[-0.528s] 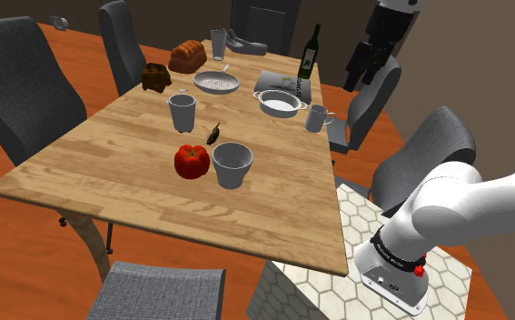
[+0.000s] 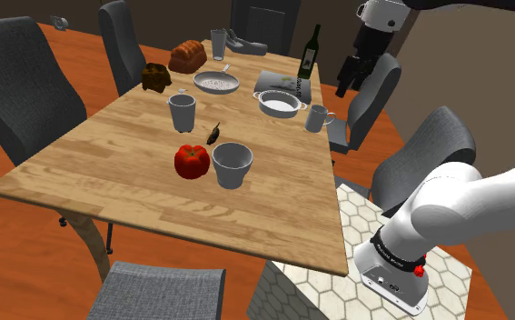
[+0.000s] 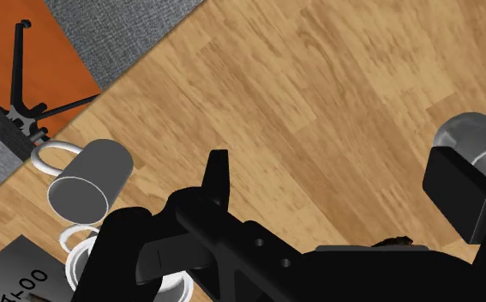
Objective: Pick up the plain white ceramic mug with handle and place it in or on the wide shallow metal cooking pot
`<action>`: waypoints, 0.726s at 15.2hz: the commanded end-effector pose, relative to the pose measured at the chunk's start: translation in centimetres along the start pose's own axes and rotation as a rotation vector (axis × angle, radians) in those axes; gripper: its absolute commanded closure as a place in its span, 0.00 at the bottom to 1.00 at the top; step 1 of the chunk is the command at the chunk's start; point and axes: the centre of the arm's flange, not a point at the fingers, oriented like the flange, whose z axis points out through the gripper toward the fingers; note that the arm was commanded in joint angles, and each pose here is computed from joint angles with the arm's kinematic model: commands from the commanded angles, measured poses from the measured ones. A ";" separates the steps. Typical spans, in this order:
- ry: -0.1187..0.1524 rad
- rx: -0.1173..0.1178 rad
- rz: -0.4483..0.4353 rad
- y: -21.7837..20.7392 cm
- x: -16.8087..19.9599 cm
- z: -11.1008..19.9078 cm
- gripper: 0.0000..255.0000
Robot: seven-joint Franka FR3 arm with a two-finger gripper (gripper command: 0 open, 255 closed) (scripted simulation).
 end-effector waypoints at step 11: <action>0.014 -0.002 -0.044 10.5 7.1 9.4 0.00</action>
